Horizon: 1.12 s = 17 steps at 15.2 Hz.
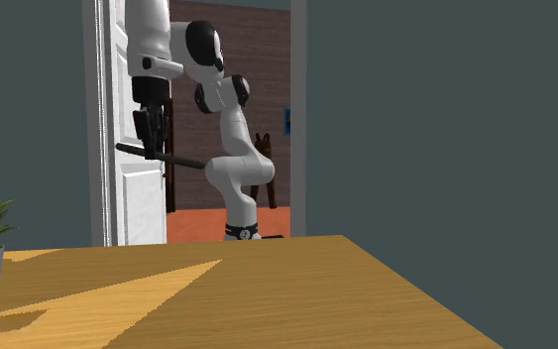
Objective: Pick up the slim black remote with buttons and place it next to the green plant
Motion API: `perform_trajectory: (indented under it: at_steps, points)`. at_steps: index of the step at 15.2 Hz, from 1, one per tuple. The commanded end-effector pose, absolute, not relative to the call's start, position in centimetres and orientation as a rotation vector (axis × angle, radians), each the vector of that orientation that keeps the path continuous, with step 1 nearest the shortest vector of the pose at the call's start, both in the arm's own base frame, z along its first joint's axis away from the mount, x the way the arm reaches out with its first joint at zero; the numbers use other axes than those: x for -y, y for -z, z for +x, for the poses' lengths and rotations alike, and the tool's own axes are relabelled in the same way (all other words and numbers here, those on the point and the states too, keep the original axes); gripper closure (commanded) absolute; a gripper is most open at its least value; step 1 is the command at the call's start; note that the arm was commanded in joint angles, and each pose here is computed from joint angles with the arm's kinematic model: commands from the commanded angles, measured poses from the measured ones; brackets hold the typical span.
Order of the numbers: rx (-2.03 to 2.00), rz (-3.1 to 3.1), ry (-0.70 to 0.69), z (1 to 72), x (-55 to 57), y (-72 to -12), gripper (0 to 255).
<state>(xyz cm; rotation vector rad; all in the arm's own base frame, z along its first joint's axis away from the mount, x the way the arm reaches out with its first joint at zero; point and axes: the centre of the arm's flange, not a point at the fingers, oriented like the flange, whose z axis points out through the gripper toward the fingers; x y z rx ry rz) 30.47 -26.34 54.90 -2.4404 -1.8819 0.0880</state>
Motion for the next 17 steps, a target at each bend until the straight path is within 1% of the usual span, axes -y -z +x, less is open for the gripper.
perform_trajectory:
  at_steps: [1,17]
  points:
    - [1.884,-2.439,-0.088,29.3,28.8,-54.8,255]
    - [1.884,-2.439,-0.088,21.3,48.3,-54.8,255]
